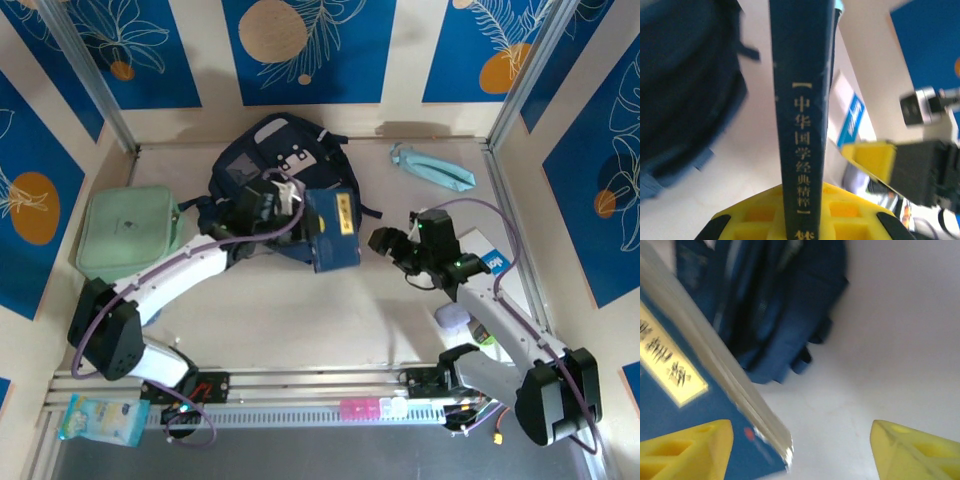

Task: Pack the student bag
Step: Pick up the book at the center of the table, then pass the book, then open the student bag at the center of the table.

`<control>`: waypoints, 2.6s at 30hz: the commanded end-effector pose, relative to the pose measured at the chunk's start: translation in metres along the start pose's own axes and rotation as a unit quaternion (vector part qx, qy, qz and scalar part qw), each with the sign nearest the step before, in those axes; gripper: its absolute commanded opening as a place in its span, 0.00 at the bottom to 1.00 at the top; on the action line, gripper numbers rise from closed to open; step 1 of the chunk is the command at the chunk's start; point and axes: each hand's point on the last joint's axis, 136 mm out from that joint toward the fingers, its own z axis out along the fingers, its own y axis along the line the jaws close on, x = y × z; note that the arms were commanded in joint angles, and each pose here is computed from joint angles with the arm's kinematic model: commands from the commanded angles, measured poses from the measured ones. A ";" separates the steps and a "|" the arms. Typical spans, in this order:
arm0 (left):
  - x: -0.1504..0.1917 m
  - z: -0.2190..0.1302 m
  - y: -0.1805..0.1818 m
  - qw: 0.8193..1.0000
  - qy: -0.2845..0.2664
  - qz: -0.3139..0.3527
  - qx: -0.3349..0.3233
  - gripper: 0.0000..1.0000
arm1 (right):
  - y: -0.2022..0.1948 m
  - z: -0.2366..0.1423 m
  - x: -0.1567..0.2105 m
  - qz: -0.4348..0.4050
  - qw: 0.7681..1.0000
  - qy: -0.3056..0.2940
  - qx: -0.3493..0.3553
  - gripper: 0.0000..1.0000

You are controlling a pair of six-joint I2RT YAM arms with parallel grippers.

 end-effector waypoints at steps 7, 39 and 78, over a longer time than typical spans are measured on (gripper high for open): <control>-0.112 -0.035 -0.019 0.970 -0.180 -0.114 0.113 0.00 | 0.084 -0.001 -0.024 0.098 0.966 0.028 -0.238 0.89; -0.120 -0.034 -0.029 0.940 -0.185 -0.203 0.203 0.00 | 0.171 0.042 -0.053 0.145 0.905 0.046 -0.396 0.37; -0.023 0.070 0.113 0.852 0.227 0.367 -0.296 0.80 | -0.005 -0.040 -0.065 0.125 0.984 -0.108 -0.071 0.00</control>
